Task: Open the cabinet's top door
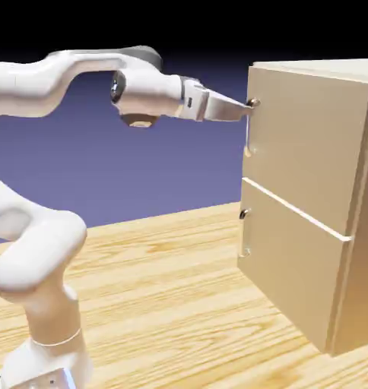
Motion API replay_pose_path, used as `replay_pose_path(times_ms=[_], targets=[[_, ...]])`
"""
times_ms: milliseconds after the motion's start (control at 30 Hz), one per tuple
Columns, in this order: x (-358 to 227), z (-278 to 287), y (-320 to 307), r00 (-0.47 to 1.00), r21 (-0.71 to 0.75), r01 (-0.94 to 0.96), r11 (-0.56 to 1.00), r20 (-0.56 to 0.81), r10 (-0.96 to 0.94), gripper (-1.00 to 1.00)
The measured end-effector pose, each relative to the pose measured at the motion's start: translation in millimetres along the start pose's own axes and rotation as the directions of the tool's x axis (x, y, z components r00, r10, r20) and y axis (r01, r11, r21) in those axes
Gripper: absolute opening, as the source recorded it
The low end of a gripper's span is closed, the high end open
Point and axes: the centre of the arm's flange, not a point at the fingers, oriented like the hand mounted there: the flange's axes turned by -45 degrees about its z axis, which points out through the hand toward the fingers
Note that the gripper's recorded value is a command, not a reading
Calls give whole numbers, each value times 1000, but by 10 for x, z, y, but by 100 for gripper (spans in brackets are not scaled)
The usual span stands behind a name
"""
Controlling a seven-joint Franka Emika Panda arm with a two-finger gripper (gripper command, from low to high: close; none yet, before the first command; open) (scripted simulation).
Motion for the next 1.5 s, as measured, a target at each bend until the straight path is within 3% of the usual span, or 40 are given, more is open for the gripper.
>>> replay_pose_path(times_ms=[867, 1000, 1033, 1500], targets=[[-1031, 712, -1179, 987, 4, 39, 999, -156, -38, 0], [-966, 1123, -1188, 987, 4, 40, 999, -156, -39, 0], [-953, 1205, -1184, 987, 4, 39, 999, -156, -38, -100], [-1050, 494, -802, 987, 206, 71, 976, -157, -38, -100]])
